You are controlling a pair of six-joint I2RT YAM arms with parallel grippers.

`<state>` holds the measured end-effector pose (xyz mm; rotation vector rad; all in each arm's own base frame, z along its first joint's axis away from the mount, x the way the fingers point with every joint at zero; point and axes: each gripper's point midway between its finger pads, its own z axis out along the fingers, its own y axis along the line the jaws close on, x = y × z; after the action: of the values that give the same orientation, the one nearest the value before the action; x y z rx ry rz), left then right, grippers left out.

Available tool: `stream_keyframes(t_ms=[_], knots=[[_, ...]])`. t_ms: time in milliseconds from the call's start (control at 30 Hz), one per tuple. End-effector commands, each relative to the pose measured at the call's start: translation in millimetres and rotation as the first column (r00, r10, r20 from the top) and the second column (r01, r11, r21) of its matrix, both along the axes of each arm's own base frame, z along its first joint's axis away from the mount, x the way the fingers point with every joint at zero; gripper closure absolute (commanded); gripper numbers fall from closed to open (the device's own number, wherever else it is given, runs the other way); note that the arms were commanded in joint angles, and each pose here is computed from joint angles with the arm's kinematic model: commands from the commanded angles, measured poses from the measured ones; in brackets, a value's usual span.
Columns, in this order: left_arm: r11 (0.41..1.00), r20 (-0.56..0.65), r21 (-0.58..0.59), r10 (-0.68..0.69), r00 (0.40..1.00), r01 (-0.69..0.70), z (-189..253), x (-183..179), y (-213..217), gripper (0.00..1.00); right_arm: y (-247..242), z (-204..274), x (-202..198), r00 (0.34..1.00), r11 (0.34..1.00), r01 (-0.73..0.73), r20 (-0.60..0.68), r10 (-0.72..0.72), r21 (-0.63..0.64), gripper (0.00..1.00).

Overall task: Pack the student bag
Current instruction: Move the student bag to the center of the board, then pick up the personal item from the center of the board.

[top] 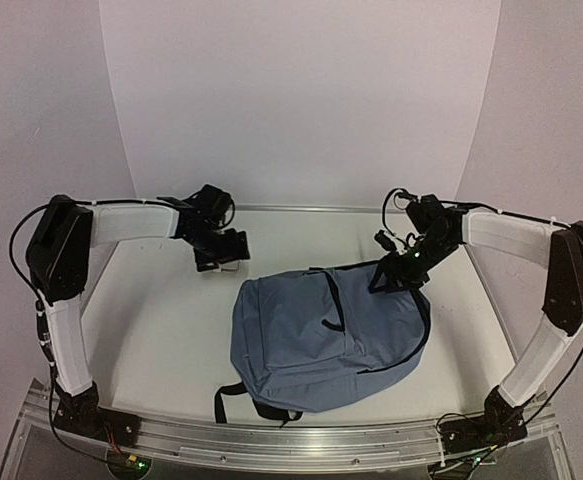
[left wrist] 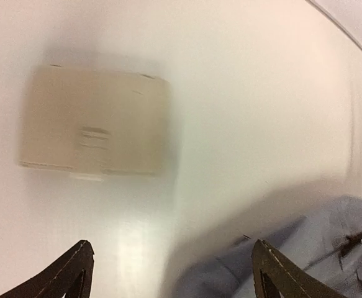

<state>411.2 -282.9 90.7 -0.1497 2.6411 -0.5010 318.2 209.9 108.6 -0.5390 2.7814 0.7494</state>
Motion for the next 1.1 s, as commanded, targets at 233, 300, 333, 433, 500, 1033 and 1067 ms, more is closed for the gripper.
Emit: stream_keyframes(t_ms=[233,300,333,433,500,1033,1067], knots=[[0.962,0.021,-0.155,0.232,0.973,-0.226,9,27,98,0.11,15,40,-63,0.984,0.963,-0.175,0.027,0.174,0.207,0.41],[0.959,0.022,-0.155,0.243,0.97,-0.237,4,33,105,0.11,17,32,-73,0.979,0.958,-0.197,0.0,0.202,0.206,0.41],[0.958,0.022,-0.155,0.247,0.969,-0.24,2,36,109,0.12,17,28,-77,0.977,0.957,-0.208,-0.01,0.215,0.202,0.4],[0.959,0.023,-0.169,0.234,0.972,-0.227,-6,46,113,0.12,20,18,-86,0.968,0.954,-0.238,-0.034,0.248,0.184,0.4],[0.957,0.017,-0.192,0.223,0.975,-0.216,-12,50,114,0.14,21,12,-89,0.964,0.953,-0.251,-0.045,0.262,0.169,0.4],[0.932,0.002,-0.333,0.152,0.988,-0.143,-46,77,86,0.4,39,-23,-86,0.94,0.947,-0.306,-0.125,0.317,0.103,0.41],[0.932,0.0,-0.331,0.155,0.988,-0.146,-48,78,86,0.44,40,-23,-84,0.941,0.948,-0.302,-0.127,0.313,0.101,0.41]])
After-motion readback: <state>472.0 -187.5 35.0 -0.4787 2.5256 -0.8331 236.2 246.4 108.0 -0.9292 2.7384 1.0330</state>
